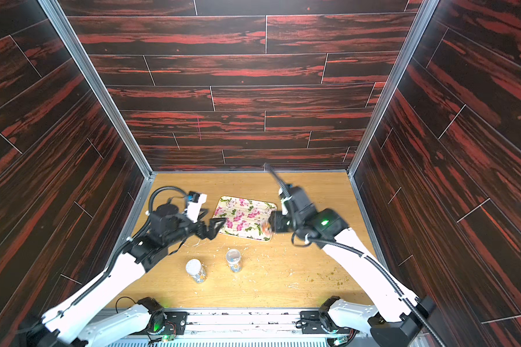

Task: Pour the candies out of the jar
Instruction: Pick up the jar from the center of the board.

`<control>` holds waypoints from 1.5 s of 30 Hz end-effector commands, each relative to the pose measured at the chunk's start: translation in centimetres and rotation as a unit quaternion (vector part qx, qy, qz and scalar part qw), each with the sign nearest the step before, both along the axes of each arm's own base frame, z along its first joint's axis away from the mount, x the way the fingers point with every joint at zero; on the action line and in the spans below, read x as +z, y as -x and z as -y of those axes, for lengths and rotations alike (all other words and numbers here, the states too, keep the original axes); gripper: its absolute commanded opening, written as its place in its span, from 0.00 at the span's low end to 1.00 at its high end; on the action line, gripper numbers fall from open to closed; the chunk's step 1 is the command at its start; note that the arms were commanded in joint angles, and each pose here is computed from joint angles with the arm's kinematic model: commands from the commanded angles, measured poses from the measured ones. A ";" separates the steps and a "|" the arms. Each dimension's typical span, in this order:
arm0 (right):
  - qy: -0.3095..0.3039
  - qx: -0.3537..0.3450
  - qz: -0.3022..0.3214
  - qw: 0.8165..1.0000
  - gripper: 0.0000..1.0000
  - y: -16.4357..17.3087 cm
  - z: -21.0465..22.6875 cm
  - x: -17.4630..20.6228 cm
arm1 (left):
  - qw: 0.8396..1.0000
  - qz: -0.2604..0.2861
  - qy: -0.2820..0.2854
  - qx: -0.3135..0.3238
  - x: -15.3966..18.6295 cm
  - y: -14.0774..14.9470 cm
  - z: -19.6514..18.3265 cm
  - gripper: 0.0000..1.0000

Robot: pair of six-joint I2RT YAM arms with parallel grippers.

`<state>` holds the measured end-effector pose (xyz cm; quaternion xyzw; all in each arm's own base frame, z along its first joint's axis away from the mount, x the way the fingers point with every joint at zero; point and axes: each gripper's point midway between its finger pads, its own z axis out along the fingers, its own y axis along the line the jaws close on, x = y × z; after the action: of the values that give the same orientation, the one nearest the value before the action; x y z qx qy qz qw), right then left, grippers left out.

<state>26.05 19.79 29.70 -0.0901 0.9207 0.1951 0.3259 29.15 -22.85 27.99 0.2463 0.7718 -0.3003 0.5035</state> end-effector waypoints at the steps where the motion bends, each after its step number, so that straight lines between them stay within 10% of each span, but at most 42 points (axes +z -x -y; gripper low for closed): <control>1: -0.019 0.085 0.021 0.996 0.43 0.4 -1.8 3.3 | 0.985 0.124 0.001 -0.118 4.6 1.7 3.8 1.00; 14: -0.081 0.218 0.027 0.972 0.43 3.8 -4.2 8.7 | 0.939 0.226 -0.037 -0.255 6.2 4.6 8.8 1.00; 26: -0.116 0.262 0.025 0.958 0.43 5.6 -5.1 9.7 | 0.937 0.200 -0.012 -0.287 6.1 5.3 10.3 1.00; 45: -0.133 0.283 0.018 0.950 0.42 6.2 -5.7 9.8 | 0.930 0.171 0.041 -0.322 6.6 7.3 10.5 0.68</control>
<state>20.65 25.47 38.75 -0.2900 0.8308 0.3854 0.2778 22.72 -33.42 33.35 0.5091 0.5601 -0.4134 0.5062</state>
